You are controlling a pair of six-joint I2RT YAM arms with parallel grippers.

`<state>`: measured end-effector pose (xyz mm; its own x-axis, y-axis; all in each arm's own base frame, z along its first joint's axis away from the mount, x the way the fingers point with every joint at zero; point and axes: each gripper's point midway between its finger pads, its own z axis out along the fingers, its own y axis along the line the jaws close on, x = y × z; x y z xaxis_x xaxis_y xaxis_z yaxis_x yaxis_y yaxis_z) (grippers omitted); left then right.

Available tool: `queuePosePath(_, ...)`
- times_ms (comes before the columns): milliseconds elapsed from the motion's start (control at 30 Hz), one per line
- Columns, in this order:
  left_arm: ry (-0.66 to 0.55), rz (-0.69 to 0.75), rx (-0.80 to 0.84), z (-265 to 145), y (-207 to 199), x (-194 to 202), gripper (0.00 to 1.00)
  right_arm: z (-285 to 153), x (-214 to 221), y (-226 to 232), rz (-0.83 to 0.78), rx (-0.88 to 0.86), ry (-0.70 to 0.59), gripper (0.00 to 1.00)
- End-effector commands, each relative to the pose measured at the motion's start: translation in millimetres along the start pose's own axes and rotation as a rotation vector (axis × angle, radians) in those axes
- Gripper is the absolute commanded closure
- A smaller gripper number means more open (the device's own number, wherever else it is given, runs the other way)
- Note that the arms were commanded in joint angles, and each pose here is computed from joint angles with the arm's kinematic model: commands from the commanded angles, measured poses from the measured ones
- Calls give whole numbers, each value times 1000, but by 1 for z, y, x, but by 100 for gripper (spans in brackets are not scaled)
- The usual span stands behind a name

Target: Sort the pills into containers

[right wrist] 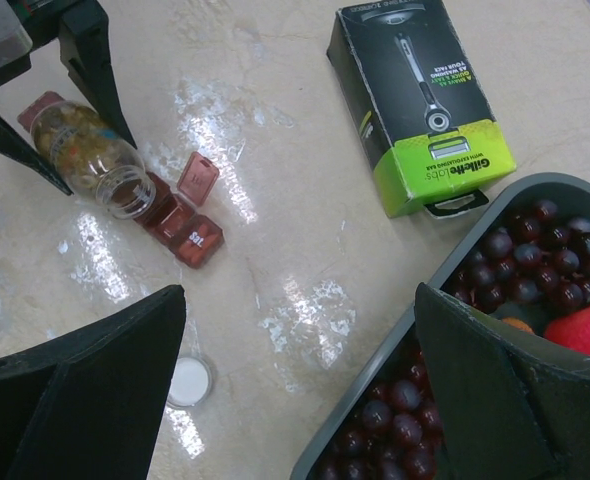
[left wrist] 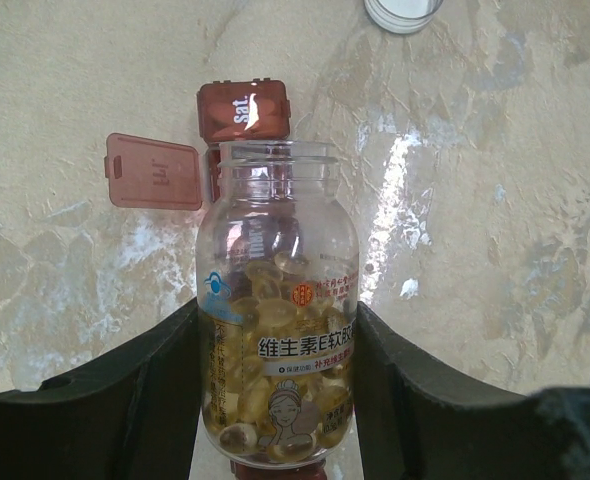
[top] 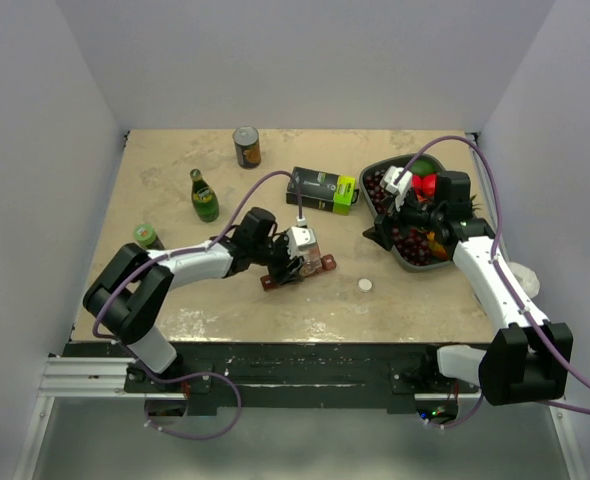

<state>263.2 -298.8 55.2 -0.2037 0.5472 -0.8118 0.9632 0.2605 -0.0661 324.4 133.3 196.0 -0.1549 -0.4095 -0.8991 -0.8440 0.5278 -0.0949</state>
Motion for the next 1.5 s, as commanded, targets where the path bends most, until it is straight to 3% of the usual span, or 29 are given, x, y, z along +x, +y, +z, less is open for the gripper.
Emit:
queuePosePath(0,7,32,-8,2,5,-14,100,-5,-14,-9,-43,30,-20,1)
queuePosePath(633,168,-41,-11,-1,5,-5,100,-5,-13,-11,-41,38,-13,1)
queuePosePath(1467,291,-85,-31,-1,7,-11,100,-5,-12,-11,-42,39,-9,1)
